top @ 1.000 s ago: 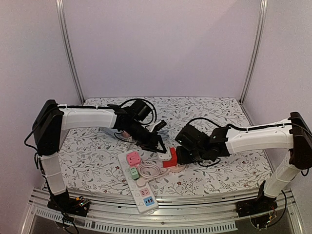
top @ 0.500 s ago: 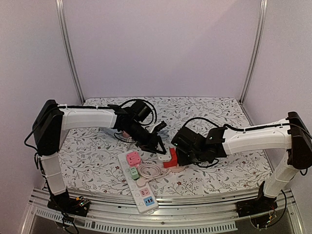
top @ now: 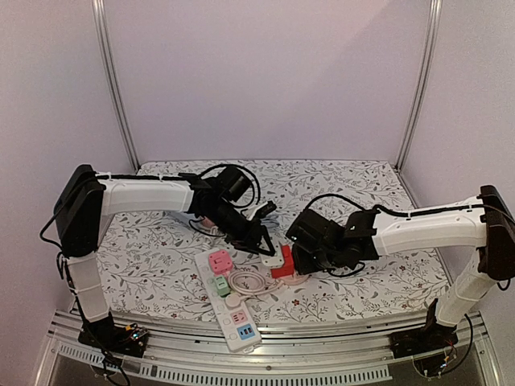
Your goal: Pull the plug off the socket
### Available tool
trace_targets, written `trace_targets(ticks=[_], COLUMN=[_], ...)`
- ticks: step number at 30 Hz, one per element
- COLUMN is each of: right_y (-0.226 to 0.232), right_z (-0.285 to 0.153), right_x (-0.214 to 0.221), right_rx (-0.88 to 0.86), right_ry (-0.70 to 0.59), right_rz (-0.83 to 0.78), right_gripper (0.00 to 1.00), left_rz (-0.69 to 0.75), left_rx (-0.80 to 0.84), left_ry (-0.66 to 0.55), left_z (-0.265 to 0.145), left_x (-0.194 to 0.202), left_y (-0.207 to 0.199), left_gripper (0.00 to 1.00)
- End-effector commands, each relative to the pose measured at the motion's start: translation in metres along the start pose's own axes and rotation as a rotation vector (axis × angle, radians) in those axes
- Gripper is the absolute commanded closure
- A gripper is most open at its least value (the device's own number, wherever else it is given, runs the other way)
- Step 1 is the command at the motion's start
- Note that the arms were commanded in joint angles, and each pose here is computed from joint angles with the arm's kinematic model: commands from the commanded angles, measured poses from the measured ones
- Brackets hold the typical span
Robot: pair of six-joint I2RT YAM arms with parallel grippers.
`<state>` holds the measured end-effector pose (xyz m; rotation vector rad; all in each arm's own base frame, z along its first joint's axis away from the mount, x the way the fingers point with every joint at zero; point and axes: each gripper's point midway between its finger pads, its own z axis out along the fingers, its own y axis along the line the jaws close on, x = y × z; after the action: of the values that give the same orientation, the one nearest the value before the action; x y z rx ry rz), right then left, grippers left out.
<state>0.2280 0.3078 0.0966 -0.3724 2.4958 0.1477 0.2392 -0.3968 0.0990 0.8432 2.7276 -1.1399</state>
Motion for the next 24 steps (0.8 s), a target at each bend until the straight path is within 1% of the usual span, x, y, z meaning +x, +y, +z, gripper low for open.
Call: trace_targets(ticks=[1,8,13,15,19,24], right_y=[0.025,0.027,0.023,0.019,0.015,0.022], right_z=[-0.022,-0.019,-0.014,-0.014,-0.018,-0.024], right_x=[-0.030,-0.028,-0.028,-0.028,-0.031,-0.034], right_rx=[-0.016,-0.029,-0.152,-0.171,-0.138,-0.066], right_ry=[-0.106,-0.096,-0.067,-0.072,-0.081,-0.104], right_rz=[-0.007,-0.002,0.103,0.137,0.121,0.034], right_gripper=[0.67,0.67,0.67,0.67,0.68,0.68], left_rz=[-0.041,-0.041,-0.033,-0.030,-0.033,-0.041], left_rx=[-0.128,-0.130,-0.134,-0.137,-0.137,-0.133], left_ry=[0.061,0.060,0.056,0.054,0.059,0.067], left_z=[0.015,0.015,0.013,0.012,0.013,0.015], left_x=[0.018,0.018,0.017,0.016,0.018,0.019], left_y=[0.036,0.036,0.035,0.035,0.036,0.037], left_gripper=[0.62,0.62,0.62,0.62,0.62,0.62])
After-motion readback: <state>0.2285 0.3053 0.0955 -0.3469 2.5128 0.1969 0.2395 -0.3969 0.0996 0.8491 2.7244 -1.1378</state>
